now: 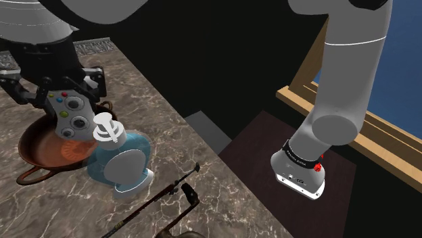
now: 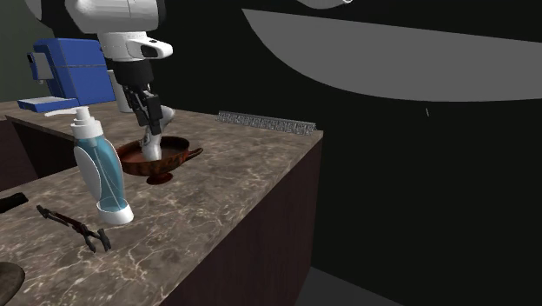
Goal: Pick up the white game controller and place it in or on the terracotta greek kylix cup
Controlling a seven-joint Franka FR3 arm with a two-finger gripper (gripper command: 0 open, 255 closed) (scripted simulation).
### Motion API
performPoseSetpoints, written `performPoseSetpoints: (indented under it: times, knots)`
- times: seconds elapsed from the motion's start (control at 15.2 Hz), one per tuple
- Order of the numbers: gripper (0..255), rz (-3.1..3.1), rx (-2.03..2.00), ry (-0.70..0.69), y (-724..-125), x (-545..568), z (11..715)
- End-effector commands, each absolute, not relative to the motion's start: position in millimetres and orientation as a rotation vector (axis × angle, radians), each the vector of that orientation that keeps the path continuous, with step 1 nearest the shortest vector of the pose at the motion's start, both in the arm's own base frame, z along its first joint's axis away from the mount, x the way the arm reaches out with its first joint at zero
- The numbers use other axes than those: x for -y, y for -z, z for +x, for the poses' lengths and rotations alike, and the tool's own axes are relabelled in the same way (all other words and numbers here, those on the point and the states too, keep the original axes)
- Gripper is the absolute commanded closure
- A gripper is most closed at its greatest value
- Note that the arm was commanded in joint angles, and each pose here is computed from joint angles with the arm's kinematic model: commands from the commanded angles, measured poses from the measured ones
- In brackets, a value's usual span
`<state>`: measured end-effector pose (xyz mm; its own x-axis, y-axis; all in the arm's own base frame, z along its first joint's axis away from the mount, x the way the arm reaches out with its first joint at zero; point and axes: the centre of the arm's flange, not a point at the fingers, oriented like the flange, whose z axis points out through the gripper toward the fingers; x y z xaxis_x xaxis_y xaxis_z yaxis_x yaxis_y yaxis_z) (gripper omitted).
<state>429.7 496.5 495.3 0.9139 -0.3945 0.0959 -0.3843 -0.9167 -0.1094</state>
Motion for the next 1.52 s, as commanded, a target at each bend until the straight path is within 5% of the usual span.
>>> performPoseSetpoints:
  times: [0.0,0.66,0.73,1.45]
  knots:
    - [255,-2.986,-0.608,0.178,-485,-497,430]
    - [255,-2.986,-0.608,0.178,-476,-497,430]
    - [0,-2.986,-0.609,0.178,-476,-497,430]
    - [0,-2.986,-0.608,0.178,-526,-494,423]
